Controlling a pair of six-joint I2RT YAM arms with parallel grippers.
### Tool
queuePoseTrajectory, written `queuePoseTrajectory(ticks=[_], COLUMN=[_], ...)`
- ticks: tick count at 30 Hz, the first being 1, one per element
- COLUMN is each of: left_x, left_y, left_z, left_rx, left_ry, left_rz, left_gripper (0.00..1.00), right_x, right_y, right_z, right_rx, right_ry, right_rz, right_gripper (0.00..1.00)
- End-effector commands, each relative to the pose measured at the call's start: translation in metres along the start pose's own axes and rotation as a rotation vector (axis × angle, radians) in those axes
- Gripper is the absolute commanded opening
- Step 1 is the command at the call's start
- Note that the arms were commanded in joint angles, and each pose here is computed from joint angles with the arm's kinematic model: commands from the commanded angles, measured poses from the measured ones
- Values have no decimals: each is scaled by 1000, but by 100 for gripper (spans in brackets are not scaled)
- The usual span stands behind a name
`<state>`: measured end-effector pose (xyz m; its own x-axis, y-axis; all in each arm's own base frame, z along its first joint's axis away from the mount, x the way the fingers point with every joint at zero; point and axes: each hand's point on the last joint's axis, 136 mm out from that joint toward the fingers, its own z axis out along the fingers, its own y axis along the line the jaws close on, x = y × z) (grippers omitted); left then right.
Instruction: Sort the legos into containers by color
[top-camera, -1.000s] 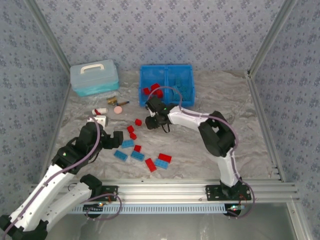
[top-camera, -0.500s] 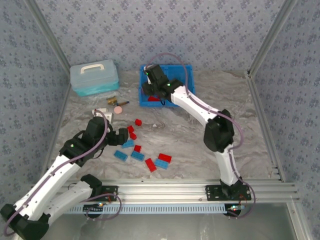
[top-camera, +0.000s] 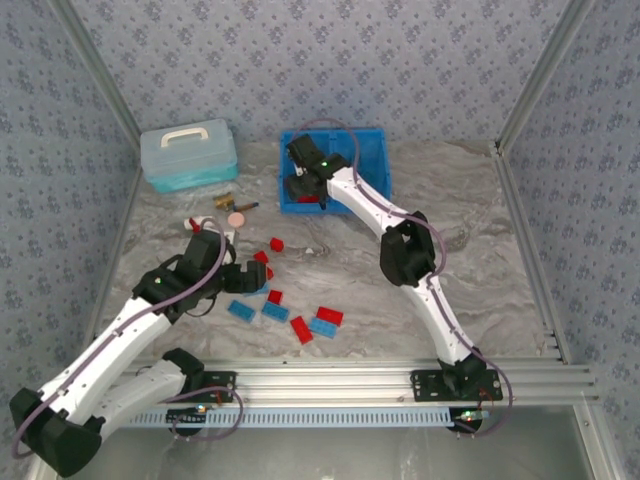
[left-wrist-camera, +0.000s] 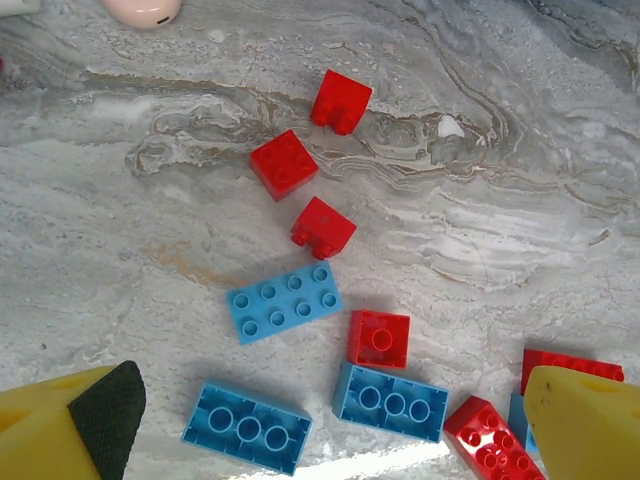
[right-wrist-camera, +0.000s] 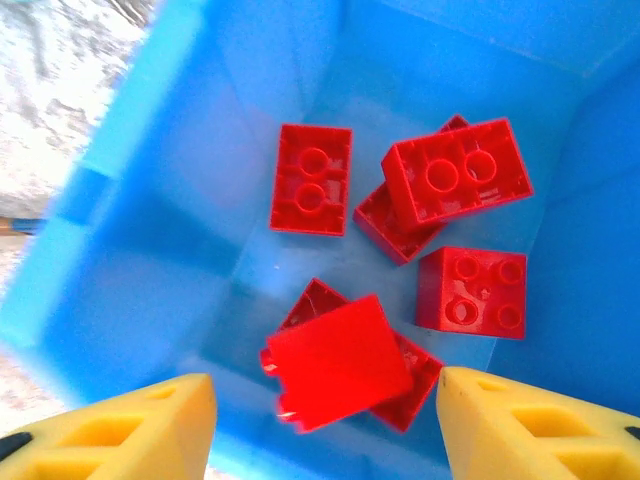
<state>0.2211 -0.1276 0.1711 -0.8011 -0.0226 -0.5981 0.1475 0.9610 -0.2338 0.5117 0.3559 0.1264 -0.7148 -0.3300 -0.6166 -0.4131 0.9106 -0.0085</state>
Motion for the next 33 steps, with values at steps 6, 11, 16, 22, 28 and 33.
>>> queuePoseTrajectory(ticks=[6,11,16,22,28,33], left_x=[-46,-67,-80,-80,-62,-47], left_y=[-27,-35,-37,-21,-23,-21], left_z=[38,82,128,177,207,219], left_rx=[4,-54,-96,-116,-48,-42], left_ry=[-17,35,100,186,251,291], left_rz=[113,207,252,243,219,187], left_gripper=[96,92,89,86,78,66], right_x=[-49,-15,46,125,160,153], right_y=[4,3,-15,-30,-46,-50], right_z=[-158,-245,-294,-307,-310,-309], right_rx=[-97,-169,-179,-196,-159,-142], right_ry=[-210,-360,-418,-360,-340,-349], right_rz=[19,29,78,115,155,163], right_gripper=[65,75,88,100,100,100])
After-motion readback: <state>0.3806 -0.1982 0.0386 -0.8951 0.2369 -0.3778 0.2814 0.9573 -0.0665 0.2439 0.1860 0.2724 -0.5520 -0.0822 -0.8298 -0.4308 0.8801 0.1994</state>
